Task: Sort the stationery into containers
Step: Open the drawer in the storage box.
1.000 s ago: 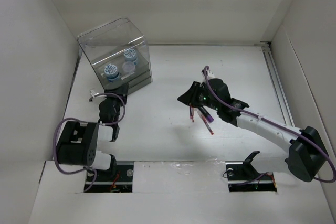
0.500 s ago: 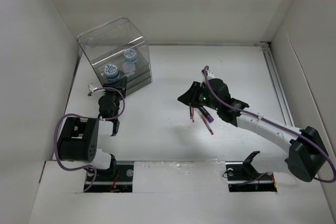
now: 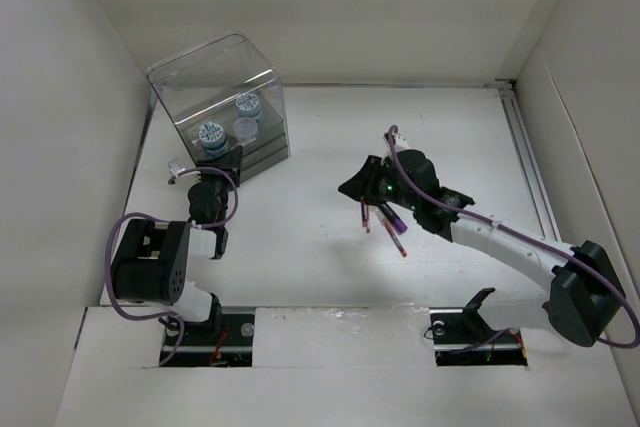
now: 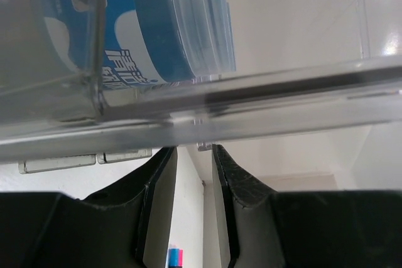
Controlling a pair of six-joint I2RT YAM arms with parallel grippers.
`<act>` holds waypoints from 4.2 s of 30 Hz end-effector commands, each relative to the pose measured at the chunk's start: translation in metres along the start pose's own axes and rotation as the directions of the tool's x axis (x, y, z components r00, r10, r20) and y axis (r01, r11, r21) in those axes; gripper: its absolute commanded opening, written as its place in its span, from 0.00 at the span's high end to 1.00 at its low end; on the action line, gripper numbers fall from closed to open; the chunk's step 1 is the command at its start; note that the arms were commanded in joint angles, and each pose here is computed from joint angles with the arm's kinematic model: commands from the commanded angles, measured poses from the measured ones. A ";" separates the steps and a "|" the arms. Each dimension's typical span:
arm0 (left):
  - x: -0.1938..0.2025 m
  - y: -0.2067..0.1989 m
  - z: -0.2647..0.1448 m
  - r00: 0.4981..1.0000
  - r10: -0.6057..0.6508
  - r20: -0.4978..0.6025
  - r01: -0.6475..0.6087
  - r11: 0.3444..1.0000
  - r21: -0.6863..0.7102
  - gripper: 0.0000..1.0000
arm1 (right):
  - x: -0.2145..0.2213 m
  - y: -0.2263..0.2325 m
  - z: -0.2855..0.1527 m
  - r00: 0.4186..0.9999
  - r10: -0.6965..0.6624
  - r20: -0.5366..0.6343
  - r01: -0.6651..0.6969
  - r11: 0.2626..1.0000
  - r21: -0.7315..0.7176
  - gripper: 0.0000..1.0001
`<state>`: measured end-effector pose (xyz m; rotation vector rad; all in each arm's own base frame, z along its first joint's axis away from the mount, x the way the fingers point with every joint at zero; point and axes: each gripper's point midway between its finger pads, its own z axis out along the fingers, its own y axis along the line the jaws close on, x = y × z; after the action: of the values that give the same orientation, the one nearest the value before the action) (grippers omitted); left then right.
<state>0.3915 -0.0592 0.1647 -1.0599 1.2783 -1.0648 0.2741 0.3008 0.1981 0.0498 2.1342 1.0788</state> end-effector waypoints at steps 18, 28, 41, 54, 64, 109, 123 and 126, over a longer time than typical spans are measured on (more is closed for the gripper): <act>-0.002 -0.015 -0.016 0.999 0.037 0.003 -0.037 0.995 0.091 0.75 | -0.012 0.017 0.000 0.999 -0.024 0.042 0.026 0.998 -0.061 0.71; -0.014 -0.012 0.003 1.000 0.018 0.005 -0.019 0.993 0.116 0.68 | -0.012 0.017 0.000 0.999 -0.024 0.042 0.026 0.998 -0.061 0.71; -0.015 -0.015 0.008 1.000 0.030 0.005 -0.031 0.988 0.150 0.84 | -0.006 0.020 0.003 0.999 -0.036 0.017 0.038 0.997 -0.073 0.71; -0.019 -0.030 0.009 0.999 0.035 0.028 -0.040 0.978 0.204 1.00 | -0.006 0.020 0.003 0.999 -0.036 0.017 0.038 0.997 -0.073 0.71; -0.012 -0.046 -0.022 0.999 0.044 0.004 -0.044 0.969 0.244 1.00 | -0.004 0.017 0.005 0.999 -0.036 0.010 0.036 0.997 -0.066 0.72; 0.031 -0.006 -0.084 0.962 0.179 -0.206 -0.145 0.974 0.172 0.76 | -0.012 0.011 0.006 0.998 -0.033 0.045 0.034 0.999 -0.021 0.39; 0.031 -0.026 -0.085 0.957 0.213 -0.198 -0.168 0.961 0.221 0.43 | -0.013 0.012 0.008 0.998 -0.033 0.045 0.034 0.999 -0.021 0.21; 0.029 -0.032 -0.090 0.948 0.259 -0.187 -0.214 0.950 0.228 0.30 | -0.012 0.009 0.008 0.998 -0.032 0.045 0.033 0.999 -0.008 0.18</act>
<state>0.3042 -0.0948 0.1523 -0.7529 1.4925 -1.1309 0.2778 0.3017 0.1848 0.0429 2.1586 1.0330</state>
